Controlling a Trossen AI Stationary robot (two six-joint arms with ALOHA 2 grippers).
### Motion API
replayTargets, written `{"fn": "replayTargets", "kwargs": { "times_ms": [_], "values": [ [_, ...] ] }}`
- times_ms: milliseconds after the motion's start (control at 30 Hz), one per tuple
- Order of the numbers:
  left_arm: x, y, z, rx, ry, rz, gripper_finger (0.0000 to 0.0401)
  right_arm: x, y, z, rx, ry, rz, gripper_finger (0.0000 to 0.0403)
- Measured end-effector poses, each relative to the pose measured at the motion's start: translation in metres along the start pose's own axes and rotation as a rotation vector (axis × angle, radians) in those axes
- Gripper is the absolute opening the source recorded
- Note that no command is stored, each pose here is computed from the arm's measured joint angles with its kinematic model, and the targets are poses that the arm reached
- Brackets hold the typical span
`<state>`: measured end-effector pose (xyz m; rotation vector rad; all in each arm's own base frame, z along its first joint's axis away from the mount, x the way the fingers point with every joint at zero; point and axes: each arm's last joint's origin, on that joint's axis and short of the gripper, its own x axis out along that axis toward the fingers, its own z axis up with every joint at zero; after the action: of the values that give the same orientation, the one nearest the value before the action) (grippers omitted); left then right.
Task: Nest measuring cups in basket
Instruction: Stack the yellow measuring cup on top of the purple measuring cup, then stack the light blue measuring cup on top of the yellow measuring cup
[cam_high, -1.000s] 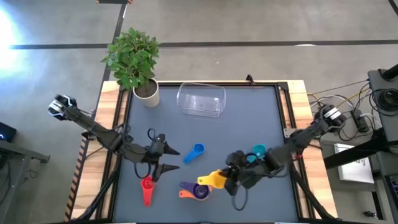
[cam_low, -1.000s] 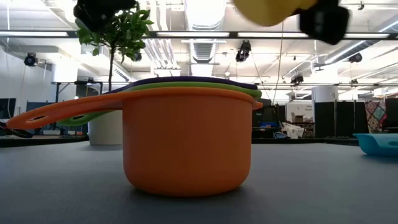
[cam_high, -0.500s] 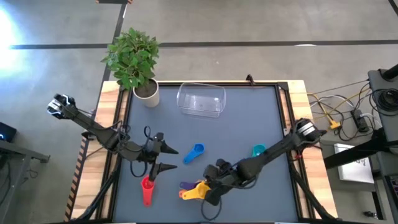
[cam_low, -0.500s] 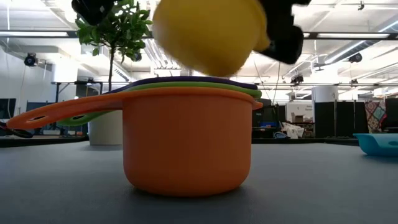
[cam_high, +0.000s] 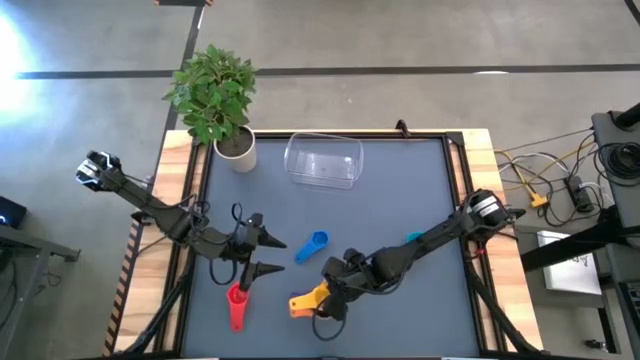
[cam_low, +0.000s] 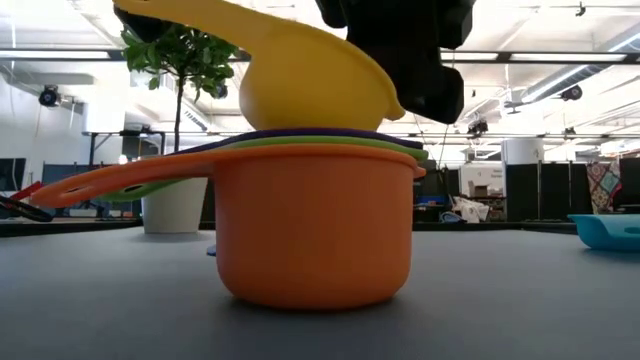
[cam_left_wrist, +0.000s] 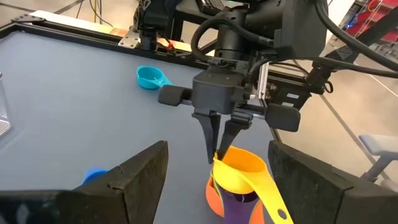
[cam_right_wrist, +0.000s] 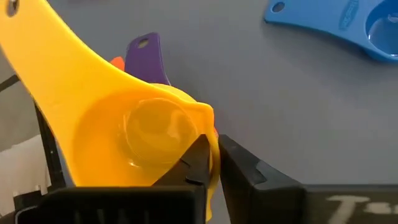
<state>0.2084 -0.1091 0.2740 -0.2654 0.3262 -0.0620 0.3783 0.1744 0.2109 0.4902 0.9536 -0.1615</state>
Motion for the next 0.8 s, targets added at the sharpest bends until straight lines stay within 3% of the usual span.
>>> {"fn": "replayTargets", "kwargs": {
  "times_ms": [433,667,800],
  "values": [
    [0.000,0.000,0.000,-0.005,0.001,0.001,0.0260,-0.011,-0.004,-0.002,-0.081,0.039,-0.046,0.0203],
    [0.000,0.000,-0.001,-0.004,0.004,0.002,0.0260,-0.032,-0.004,0.003,-0.115,0.019,-0.031,0.0257],
    [0.000,0.000,-0.002,-0.019,0.014,0.005,0.0260,-0.050,-0.014,-0.001,-0.260,0.095,-0.094,0.0273]
  ]
}}
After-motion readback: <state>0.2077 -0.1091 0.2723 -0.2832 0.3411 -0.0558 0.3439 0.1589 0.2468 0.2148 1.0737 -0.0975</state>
